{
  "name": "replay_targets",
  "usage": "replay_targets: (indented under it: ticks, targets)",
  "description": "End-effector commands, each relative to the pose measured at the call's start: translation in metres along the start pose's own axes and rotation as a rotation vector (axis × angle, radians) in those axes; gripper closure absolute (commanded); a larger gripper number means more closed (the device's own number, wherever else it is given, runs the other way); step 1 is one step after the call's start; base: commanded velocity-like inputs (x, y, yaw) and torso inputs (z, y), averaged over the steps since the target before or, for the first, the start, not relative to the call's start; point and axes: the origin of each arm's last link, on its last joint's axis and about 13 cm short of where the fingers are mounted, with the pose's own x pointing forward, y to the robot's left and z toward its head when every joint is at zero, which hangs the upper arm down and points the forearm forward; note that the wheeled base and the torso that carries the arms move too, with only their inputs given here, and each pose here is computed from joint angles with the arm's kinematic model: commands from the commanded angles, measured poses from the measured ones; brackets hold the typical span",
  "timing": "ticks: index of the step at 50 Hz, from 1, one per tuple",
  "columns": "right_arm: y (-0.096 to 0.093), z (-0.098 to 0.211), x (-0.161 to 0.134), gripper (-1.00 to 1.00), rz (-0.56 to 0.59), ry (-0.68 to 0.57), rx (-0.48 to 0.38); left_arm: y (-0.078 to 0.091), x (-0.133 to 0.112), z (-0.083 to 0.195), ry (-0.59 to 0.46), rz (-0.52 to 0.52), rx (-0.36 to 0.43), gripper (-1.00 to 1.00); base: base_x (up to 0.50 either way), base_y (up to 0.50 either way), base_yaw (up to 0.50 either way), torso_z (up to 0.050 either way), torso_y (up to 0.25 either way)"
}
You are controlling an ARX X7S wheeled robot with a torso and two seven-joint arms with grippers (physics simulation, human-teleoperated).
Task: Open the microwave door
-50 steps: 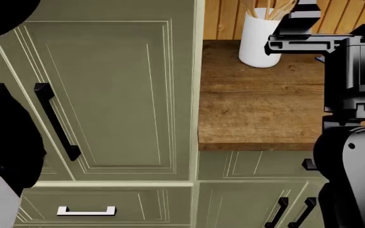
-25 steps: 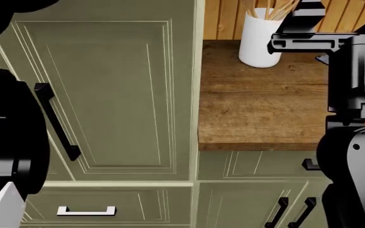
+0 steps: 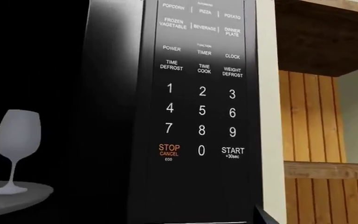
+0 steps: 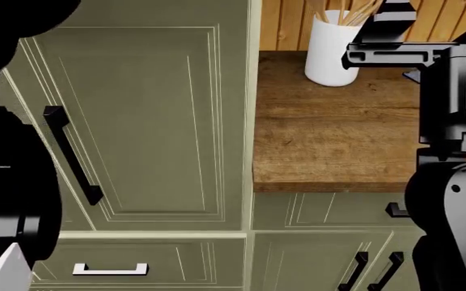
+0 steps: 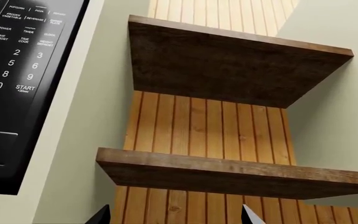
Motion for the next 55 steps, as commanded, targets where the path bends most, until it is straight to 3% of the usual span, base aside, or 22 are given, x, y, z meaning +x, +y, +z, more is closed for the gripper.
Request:
replay_targets:
  ticks: [1, 16, 35, 46, 55]
  targets:
    - [0.001, -0.001, 0.0, -1.0, 0.004, 0.002, -0.001, 0.011, -0.01, -0.005, -0.016, 0.058, -0.008, -1.0, 0.0, 0.0, 0.0, 0.0, 0.0]
    - [0.001, -0.003, 0.001, -1.0, 0.007, 0.006, 0.003, 0.013, -0.057, -0.002, -0.076, 0.065, -0.02, -1.0, 0.0, 0.0, 0.0, 0.0, 0.0]
    - [0.001, -0.001, 0.0, -1.0, 0.007, -0.001, 0.014, -0.004, -0.127, 0.03, -0.265, 0.02, 0.011, -1.0, 0.0, 0.0, 0.0, 0.0, 0.0]
    - [0.001, 0.0, 0.0, -1.0, 0.006, -0.002, 0.011, -0.012, -0.139, 0.031, -0.318, 0.005, 0.018, -1.0, 0.0, 0.0, 0.0, 0.0, 0.0]
    - [0.0, 0.002, 0.0, -1.0, 0.006, -0.004, 0.005, -0.023, -0.119, 0.016, -0.314, -0.027, -0.017, -1.0, 0.0, 0.0, 0.0, 0.0, 0.0]
